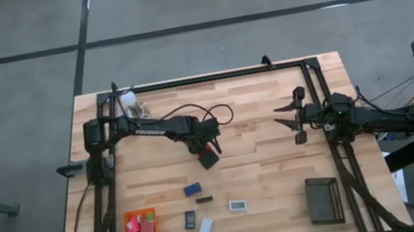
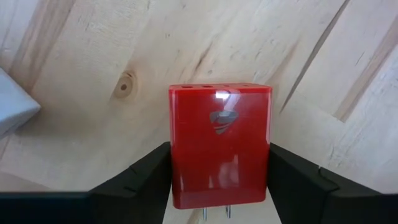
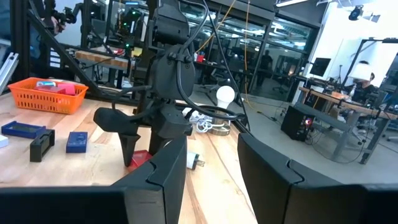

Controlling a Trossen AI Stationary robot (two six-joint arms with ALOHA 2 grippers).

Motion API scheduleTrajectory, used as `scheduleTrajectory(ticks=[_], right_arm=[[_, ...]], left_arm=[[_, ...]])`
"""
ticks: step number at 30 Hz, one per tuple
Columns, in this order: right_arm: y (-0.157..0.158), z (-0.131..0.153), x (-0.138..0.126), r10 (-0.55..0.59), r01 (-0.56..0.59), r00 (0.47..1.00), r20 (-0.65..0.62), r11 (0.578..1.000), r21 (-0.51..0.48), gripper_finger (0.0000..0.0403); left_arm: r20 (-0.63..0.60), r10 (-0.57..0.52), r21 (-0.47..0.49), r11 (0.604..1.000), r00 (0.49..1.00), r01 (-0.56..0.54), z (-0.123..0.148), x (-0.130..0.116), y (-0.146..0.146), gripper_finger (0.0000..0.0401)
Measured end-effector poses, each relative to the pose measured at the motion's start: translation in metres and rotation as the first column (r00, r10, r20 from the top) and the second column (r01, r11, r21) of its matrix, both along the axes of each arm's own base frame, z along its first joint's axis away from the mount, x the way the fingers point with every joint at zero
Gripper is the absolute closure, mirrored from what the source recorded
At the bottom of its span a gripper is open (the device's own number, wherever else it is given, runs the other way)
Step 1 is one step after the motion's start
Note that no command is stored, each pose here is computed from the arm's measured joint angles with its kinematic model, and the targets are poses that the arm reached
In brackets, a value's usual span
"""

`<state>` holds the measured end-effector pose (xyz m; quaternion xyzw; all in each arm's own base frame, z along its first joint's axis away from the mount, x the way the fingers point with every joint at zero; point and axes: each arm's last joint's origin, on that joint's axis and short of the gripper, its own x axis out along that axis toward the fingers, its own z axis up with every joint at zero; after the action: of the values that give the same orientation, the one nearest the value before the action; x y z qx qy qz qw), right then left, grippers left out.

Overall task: Pick & Place Office items
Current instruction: Put the red charger adapter into the orange bin

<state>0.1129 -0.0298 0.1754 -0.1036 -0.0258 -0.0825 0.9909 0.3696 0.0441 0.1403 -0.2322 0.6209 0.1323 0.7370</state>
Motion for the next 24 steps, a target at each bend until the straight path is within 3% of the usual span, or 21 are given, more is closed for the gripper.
scheduleTrajectory(ticks=[15, 24], right_arm=[[0.0, 0.0, 0.0, 0.0, 0.0, 1.0, 0.0, 1.0, 0.0, 0.0264], [0.0, 0.0, 0.0, 0.0, 0.0, 1.0, 0.0, 1.0, 0.0, 0.0264]], left_arm=[[-0.125, 0.101, -0.048, 0.993, 0.987, -0.108, 0.015, -0.009, -0.003, 0.0172], [-0.211, 0.22, -0.045, 0.971, 0.952, -0.234, 0.028, -0.017, -0.016, 0.0172]])
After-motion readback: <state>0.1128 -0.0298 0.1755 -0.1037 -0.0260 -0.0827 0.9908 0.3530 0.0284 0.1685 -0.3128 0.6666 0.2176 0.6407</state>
